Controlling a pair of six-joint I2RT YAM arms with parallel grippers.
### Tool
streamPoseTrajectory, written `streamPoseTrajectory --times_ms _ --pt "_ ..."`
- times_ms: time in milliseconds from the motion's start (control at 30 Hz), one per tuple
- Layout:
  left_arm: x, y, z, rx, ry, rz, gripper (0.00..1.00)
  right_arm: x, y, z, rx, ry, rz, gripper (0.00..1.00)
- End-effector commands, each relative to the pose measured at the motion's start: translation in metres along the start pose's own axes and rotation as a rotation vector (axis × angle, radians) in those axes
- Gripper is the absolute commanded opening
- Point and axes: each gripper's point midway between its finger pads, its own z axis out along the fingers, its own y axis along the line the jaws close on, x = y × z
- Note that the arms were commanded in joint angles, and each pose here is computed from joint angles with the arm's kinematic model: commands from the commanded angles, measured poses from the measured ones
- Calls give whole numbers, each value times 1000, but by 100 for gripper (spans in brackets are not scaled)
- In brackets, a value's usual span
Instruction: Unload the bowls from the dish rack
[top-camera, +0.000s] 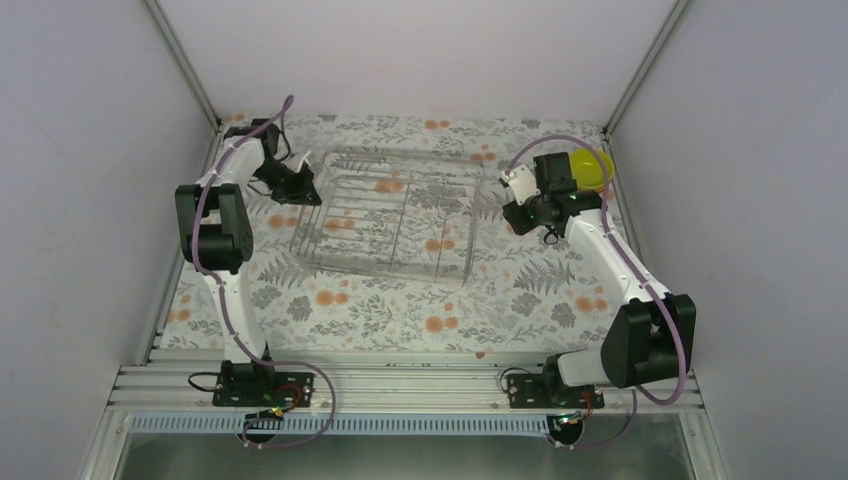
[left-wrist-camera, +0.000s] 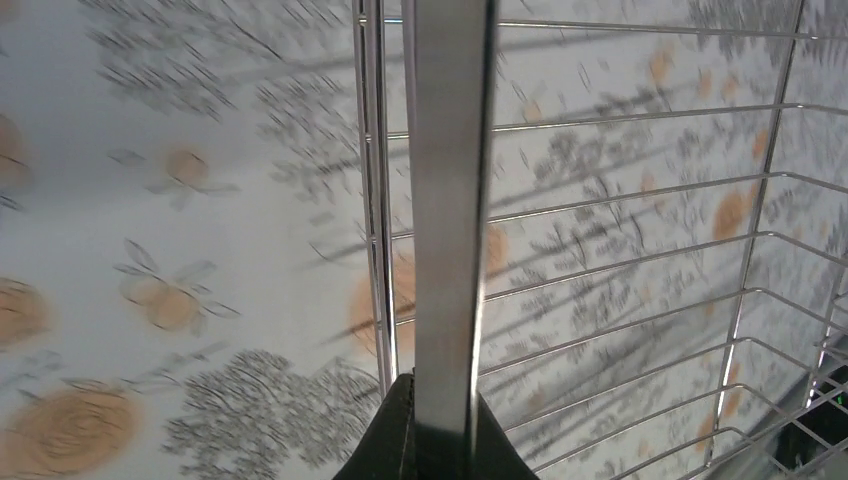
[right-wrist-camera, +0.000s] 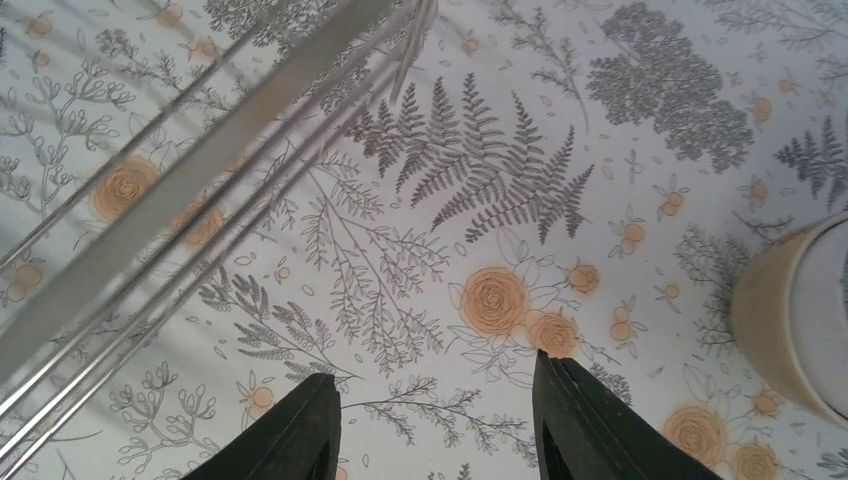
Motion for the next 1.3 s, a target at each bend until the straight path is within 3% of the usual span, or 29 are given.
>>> streamPoseTrajectory --times_ms 0,300,633,967,1267 --pt "-50 -5 -20 86 -159 -22 2 -16 -23 -14 88 -41 16 47" --pt "-107 -2 -41 114 -260 28 2 -27 -29 -21 92 -62 20 47" --pt "-149 11 -21 114 -310 100 2 -28 -28 -13 75 -52 20 47" --pt "-172 23 11 91 -330 95 2 -28 -30 -8 68 -34 25 46" --pt "-171 30 -5 -25 -343 118 2 -28 -29 -4 60 -27 26 46"
